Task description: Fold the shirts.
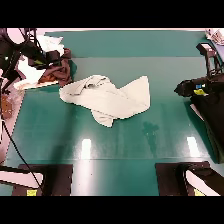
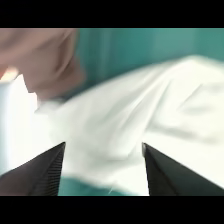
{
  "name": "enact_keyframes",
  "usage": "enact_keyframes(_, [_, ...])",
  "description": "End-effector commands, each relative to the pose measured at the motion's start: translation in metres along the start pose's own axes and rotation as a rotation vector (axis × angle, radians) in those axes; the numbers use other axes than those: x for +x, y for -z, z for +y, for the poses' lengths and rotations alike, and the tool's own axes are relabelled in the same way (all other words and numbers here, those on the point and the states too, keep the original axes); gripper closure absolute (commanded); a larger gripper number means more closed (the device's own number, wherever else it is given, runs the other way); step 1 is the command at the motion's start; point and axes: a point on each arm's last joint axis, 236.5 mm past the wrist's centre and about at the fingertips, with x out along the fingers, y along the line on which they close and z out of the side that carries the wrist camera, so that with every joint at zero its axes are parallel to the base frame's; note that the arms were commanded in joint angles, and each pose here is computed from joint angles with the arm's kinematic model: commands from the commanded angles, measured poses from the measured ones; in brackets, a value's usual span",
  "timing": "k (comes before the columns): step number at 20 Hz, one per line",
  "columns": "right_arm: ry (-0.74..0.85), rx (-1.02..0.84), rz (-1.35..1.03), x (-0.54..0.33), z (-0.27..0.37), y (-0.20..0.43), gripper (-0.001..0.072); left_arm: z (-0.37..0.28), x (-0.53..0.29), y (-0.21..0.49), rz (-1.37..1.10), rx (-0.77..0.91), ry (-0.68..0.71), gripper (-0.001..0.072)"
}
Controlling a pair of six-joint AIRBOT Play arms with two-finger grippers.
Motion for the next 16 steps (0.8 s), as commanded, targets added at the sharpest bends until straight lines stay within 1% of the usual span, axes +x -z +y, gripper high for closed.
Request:
enact_keyframes(1, [0.014,0.021,0.002,0.011,-0.009,0.006,0.0591,0.021,-0.001,0.040,0.133,0.059,-0.063,0.0159])
enact_keyframes(4, [0.012,0.093,0.024,0.040,-0.023,0.027,0.0590,0.034,0.006,0.055,0.154,0.062,-0.102,0.0162])
enact_keyframes(5, [0.002,0.120,0.026,0.048,-0.024,0.033,0.0590,0.037,0.012,0.060,0.166,0.062,-0.110,0.0230])
enact_keyframes(6, [-0.010,0.148,0.030,0.055,-0.025,0.039,0.0590,0.039,0.017,0.064,0.171,0.063,-0.114,0.0236])
enact_keyframes(9, [-0.019,0.182,0.068,0.064,-0.027,0.055,0.0590,0.042,0.034,0.072,0.180,0.053,-0.107,0.0234])
enact_keyframes(10, [-0.019,0.183,0.074,0.064,-0.027,0.057,0.0590,0.046,0.039,0.074,0.181,0.027,-0.093,0.0230])
enact_keyframes(11, [-0.020,0.179,0.076,0.064,-0.027,0.058,0.0590,0.053,0.042,0.074,0.177,-0.010,-0.078,0.0168])
enact_keyframes(12, [-0.021,0.178,0.076,0.064,-0.027,0.058,0.0590,0.061,0.046,0.073,0.175,-0.060,-0.054,0.0157])
enact_keyframes(14, [-0.026,0.182,0.074,0.064,-0.026,0.057,0.0590,0.072,0.052,0.070,0.178,-0.095,0.034,0.0157])
enact_keyframes(16, [-0.036,0.188,0.073,0.064,-0.023,0.057,0.0589,0.083,0.061,0.071,0.190,-0.060,0.061,0.0156])
